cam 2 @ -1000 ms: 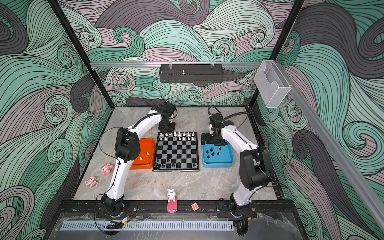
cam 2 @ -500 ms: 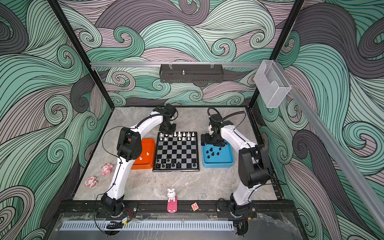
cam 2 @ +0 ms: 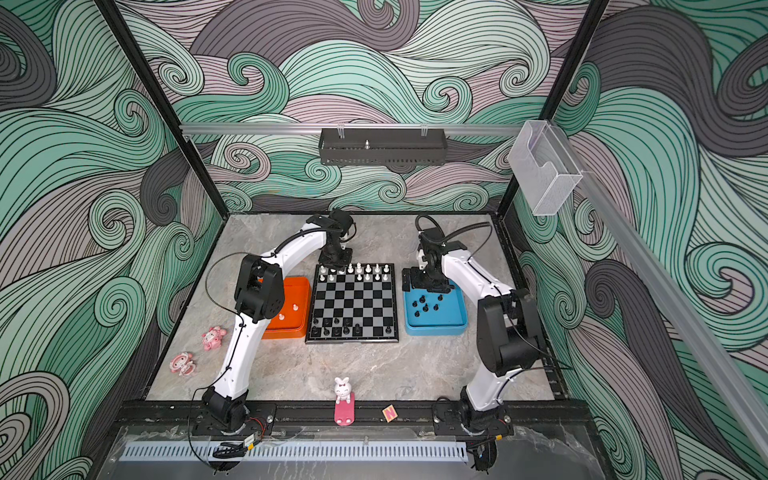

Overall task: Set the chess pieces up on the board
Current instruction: 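Carry the white pawn with the left gripper over the board's farther pawn rank, then lower the white pawn onto its square and open the left gripper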

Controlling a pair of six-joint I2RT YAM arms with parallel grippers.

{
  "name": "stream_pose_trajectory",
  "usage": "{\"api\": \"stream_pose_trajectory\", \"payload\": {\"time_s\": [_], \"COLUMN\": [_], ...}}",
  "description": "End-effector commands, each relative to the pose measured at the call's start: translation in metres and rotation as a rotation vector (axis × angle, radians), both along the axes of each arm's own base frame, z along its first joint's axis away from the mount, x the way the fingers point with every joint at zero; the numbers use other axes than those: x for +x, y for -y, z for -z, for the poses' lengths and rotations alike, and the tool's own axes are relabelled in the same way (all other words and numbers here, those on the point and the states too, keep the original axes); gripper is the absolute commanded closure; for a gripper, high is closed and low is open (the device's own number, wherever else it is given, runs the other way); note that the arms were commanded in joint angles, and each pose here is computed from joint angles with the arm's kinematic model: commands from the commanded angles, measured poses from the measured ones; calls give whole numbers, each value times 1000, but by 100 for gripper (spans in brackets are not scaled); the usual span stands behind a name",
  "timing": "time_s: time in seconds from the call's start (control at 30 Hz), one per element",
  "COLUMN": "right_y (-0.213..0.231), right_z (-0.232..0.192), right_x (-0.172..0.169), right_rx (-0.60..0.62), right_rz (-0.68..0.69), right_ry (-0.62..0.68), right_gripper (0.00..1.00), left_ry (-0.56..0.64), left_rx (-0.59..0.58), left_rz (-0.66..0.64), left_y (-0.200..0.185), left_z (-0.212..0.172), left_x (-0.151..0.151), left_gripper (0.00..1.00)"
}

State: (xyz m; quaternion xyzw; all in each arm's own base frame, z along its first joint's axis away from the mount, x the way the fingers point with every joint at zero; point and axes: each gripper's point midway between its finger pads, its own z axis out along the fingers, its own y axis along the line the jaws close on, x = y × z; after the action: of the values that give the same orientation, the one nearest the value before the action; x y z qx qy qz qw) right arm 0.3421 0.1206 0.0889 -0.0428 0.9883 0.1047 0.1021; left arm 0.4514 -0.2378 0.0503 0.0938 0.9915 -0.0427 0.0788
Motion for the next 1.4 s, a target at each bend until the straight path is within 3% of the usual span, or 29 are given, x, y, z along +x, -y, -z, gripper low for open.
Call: {"api": "stream_pose_trajectory", "payload": {"time_s": [0.0,1.37], "right_y": [0,0], "right_z": [4,10], "right_x": [1,1], "right_rx": [2,5], "right_rz": [-2,-2], "right_ry": [-12,-27], "right_gripper": [0,0], "left_ry": [14,38], "left_rx": [-10,29], "left_rz": [-8,7], "left_y": [3,-1], "left_z": [-2,-2], "left_x": [6,11], "left_gripper": [82,82]}}
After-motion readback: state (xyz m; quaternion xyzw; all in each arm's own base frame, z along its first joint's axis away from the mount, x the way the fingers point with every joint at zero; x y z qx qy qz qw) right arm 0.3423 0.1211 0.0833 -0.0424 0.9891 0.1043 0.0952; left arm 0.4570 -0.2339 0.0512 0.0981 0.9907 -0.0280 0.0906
